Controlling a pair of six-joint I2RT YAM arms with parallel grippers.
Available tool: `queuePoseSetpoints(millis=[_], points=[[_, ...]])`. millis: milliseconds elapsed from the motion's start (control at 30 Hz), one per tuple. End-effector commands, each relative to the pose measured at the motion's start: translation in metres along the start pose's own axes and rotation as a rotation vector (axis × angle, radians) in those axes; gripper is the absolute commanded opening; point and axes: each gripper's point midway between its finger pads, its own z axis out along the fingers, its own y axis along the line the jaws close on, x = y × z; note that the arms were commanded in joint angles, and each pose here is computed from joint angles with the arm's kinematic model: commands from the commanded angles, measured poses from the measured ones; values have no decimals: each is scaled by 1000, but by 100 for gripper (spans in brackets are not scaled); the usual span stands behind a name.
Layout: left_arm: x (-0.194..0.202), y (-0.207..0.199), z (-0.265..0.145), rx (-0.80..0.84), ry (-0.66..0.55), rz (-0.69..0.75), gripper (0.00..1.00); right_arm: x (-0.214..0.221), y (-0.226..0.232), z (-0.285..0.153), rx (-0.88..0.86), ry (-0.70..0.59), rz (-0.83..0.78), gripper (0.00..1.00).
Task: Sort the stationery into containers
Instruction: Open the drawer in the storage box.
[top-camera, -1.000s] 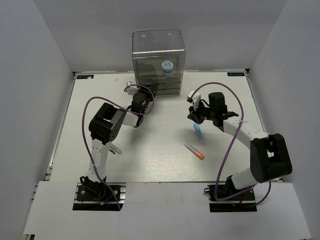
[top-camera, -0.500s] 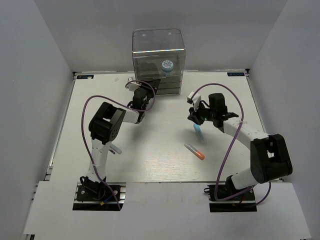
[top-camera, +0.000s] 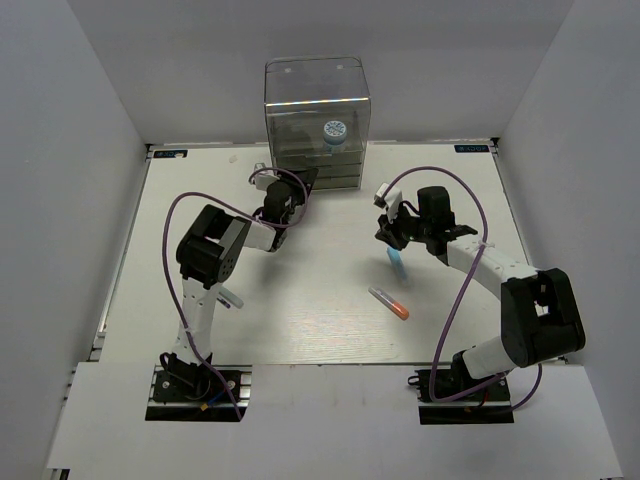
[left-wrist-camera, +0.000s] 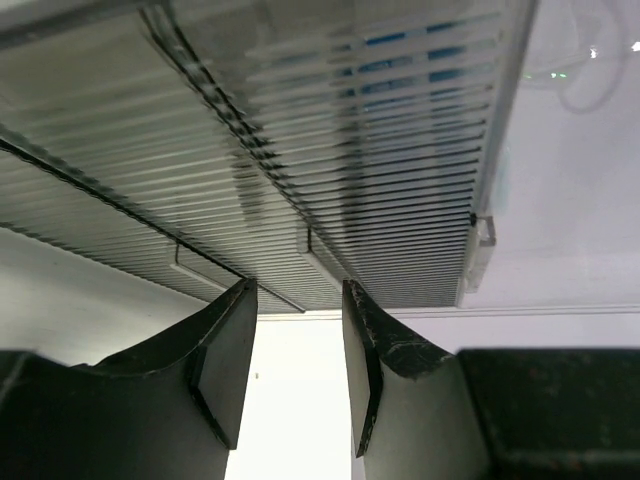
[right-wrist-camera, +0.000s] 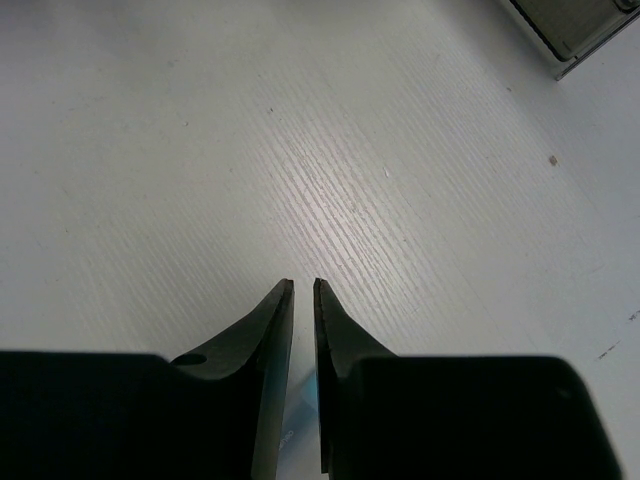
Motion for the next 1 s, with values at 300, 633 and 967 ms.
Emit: queuePoseSetpoints(millis=[300, 633, 967], points=[[-9, -24, 7, 39, -24, 0, 52, -7, -2, -7, 11, -30, -27, 20], [-7, -14, 14, 16, -29, -5, 52, -7, -2, -6, 12, -28, -28, 22], [-9, -19, 28, 89, -69, -32, 21, -5, -4, -7, 18, -23, -37, 22]])
